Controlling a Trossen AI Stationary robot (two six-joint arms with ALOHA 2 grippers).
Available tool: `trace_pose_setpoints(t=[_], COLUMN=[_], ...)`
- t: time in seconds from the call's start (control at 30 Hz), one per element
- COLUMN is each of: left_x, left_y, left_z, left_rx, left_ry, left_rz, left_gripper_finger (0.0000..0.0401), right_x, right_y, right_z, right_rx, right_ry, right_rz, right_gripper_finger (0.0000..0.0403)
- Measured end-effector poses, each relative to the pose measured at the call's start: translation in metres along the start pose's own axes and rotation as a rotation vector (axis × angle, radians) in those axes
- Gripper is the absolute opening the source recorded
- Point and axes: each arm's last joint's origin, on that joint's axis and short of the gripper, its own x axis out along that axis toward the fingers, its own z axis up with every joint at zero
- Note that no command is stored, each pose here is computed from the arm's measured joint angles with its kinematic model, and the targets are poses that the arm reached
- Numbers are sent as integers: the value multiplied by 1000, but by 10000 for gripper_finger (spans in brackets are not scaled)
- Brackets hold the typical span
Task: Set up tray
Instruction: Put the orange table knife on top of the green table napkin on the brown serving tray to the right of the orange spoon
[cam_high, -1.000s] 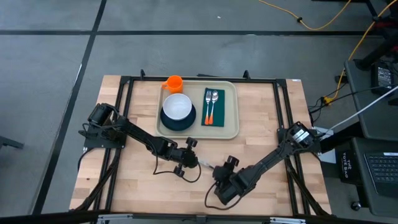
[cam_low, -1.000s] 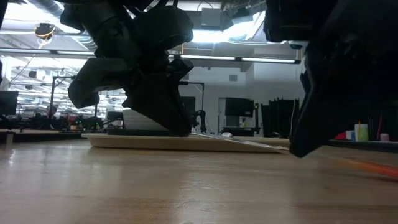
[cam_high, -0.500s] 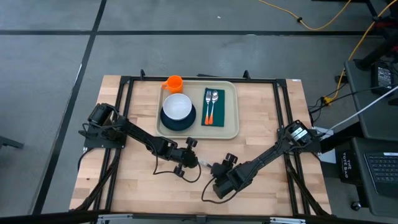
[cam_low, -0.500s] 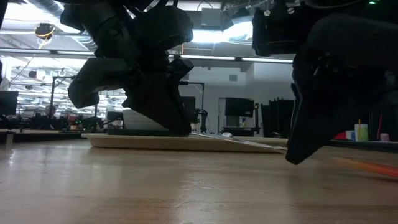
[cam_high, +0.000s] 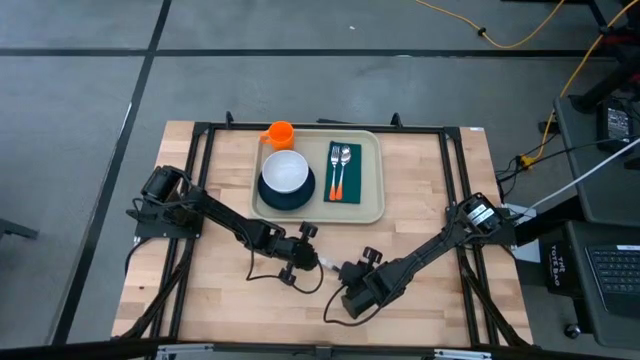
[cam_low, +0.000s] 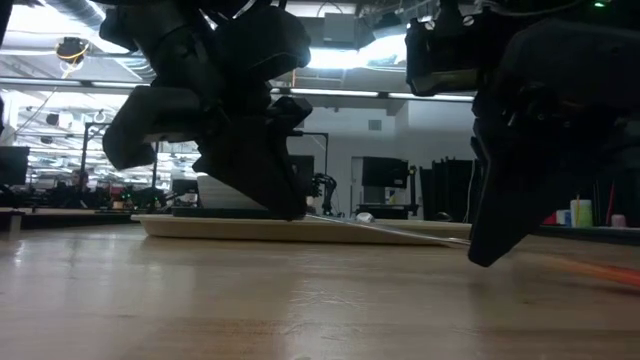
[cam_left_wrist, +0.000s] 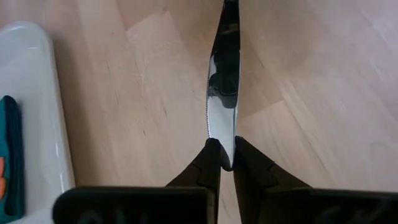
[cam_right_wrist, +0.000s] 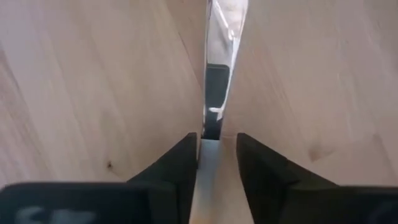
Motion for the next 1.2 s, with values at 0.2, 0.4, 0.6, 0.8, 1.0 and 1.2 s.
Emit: trace_pose_setpoints(t=[0.2,0.4,0.6,0.8,1.0,1.2], left_x=[-2,-7,-10,-9,-11,-31], left_y=[1,2,3,2,3,4], left_z=[1,3,4,4,4,8], left_rx=[-1,-5,-8,-30,-38,-31], left_ry=[-4,-16,-22,-24,-24,-31], left_rz=[5,-1,-2,-23,-21,-52], left_gripper_finger=[13,13,16,57,105,129], right_x=[0,0,-1,-1,2,2], right_y=[0,0,0,1,1,1], right_z=[-1,0,0,0,-1,-1], right_rx=[1,4,5,6,7,59], right_ry=[23,20,18,18,24,25], right_rz=[16,11,13,18,25,19], right_gripper_finger=[62,38,38,38,38,38])
